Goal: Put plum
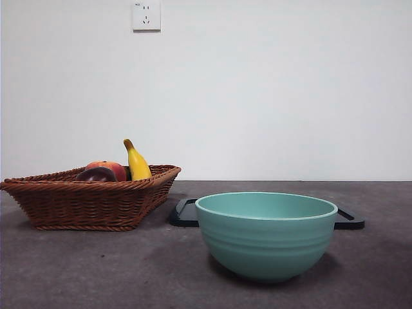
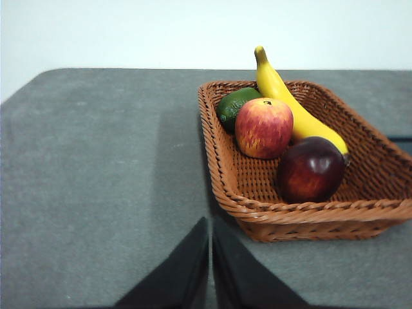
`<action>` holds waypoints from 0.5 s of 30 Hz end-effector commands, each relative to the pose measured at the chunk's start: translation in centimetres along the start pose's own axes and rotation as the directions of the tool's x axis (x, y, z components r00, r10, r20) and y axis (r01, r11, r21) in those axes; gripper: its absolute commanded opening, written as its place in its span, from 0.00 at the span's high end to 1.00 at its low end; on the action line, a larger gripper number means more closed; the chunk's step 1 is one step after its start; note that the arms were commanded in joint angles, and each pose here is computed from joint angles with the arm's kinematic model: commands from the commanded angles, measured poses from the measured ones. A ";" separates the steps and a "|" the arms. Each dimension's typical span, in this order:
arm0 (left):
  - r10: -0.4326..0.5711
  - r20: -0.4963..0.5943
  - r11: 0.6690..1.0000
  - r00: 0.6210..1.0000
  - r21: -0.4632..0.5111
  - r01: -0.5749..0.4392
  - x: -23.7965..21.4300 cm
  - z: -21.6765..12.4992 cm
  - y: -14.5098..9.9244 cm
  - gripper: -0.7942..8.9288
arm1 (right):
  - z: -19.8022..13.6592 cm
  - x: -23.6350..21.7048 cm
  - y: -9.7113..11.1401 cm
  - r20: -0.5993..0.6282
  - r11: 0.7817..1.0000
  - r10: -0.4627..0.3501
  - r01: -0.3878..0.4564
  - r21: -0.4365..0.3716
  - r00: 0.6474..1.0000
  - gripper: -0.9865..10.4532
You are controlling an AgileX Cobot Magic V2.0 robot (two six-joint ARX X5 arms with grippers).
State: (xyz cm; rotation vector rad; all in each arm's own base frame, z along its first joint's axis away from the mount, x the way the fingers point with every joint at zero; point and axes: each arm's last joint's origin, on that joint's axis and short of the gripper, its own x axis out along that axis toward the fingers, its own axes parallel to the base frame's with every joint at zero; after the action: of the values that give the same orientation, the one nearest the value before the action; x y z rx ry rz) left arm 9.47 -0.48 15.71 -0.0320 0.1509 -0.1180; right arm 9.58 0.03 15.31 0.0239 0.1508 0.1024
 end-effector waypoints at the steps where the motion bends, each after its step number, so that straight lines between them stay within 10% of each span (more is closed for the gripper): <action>1: 0.005 -0.027 0.990 1.000 -0.138 -0.009 0.2 -0.7 0.1 0.91 | -0.1 0.0 0.1 0.003 0.994 0.029 -0.030 0.105 1.000 0.91; 15: -0.062 0.050 0.908 0.997 -0.413 0.078 -0.8 2.1 -0.3 0.91 | 2.9 -1.0 0.3 0.092 0.963 0.039 -0.062 0.261 0.995 0.91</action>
State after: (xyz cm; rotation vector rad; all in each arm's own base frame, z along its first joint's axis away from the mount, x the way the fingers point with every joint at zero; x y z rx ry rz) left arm 9.17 -0.62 16.78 -0.4126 0.1745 -0.1412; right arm 9.22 0.15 17.12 0.2752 0.1267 0.1255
